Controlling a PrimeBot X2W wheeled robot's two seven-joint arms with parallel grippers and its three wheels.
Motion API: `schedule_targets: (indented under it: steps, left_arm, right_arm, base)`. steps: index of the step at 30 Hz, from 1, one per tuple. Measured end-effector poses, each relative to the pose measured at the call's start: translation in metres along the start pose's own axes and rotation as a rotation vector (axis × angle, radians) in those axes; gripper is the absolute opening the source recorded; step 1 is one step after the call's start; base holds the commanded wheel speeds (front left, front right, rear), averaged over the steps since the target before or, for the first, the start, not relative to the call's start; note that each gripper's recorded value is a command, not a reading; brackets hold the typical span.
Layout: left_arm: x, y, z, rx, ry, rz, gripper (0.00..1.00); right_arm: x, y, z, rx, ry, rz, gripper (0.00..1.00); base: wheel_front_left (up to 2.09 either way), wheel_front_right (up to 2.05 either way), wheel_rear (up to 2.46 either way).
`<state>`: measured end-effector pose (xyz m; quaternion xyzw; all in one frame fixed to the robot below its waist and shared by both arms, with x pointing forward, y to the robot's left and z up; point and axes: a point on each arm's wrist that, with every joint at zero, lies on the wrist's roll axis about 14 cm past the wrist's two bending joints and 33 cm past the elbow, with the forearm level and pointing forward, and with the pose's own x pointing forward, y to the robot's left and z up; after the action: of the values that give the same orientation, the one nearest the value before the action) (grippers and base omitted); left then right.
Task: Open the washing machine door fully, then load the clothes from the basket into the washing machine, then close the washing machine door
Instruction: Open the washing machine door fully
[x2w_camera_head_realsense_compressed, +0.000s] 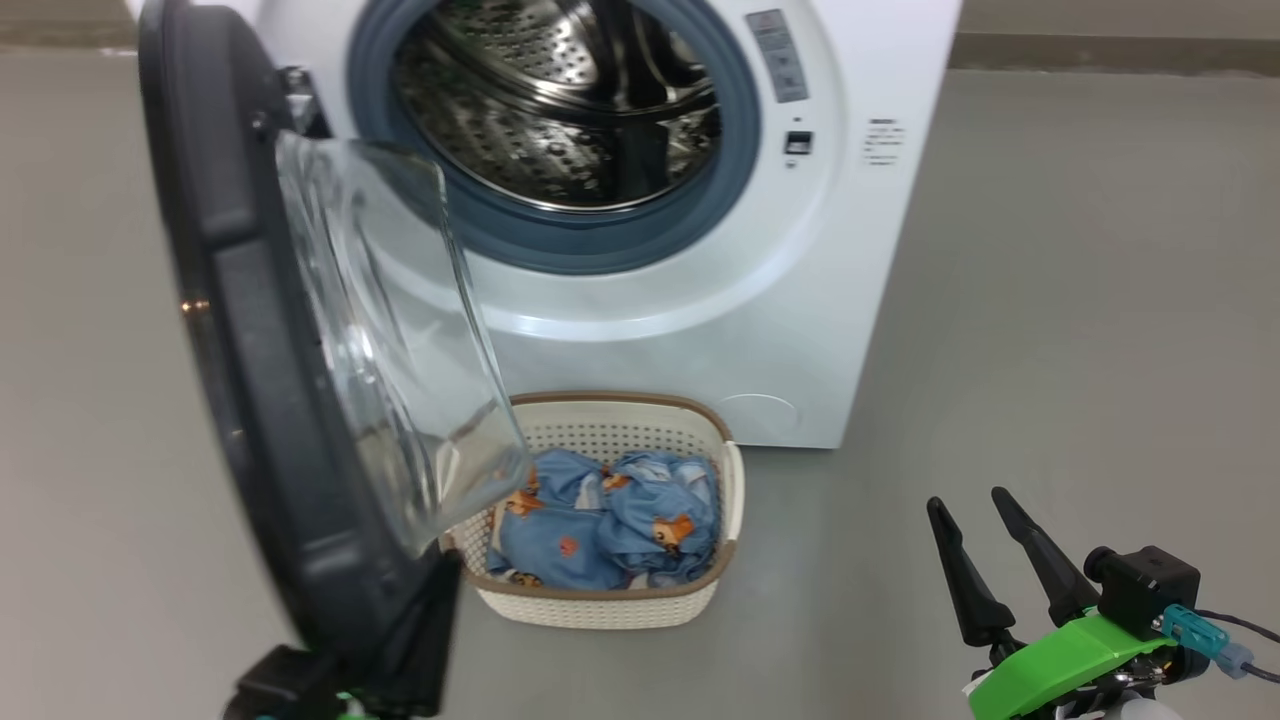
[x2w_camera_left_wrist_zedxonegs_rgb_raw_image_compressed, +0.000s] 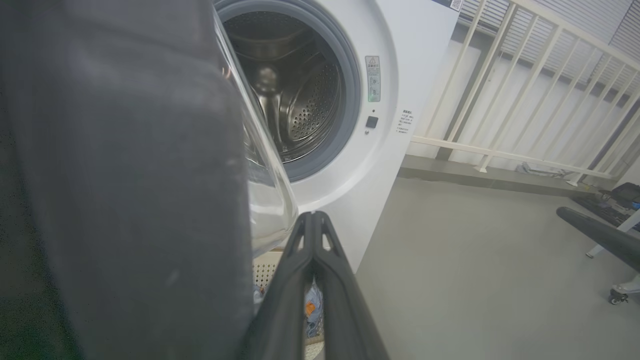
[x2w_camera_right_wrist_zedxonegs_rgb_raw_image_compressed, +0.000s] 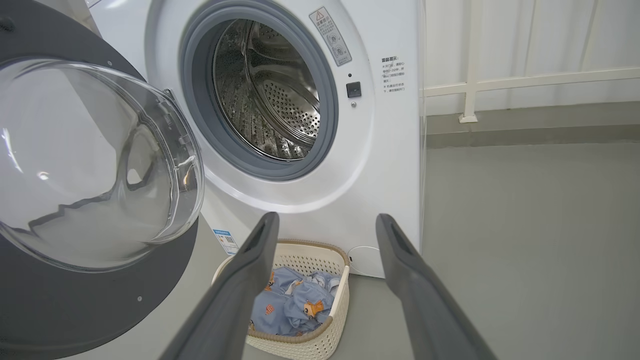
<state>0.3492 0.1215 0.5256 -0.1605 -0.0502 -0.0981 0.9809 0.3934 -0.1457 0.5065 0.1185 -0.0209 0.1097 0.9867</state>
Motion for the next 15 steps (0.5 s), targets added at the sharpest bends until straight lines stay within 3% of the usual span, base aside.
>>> schedule_targets:
  steps: [15]
  left_arm:
    - [-0.048, 0.104, 0.031, 0.135, 0.001, 0.304, 0.0]
  right_arm:
    - [0.026, 0.045, -0.013, 0.027, 0.03, 0.121, 1.0]
  base:
    - [0.0, 0.0, 0.0]
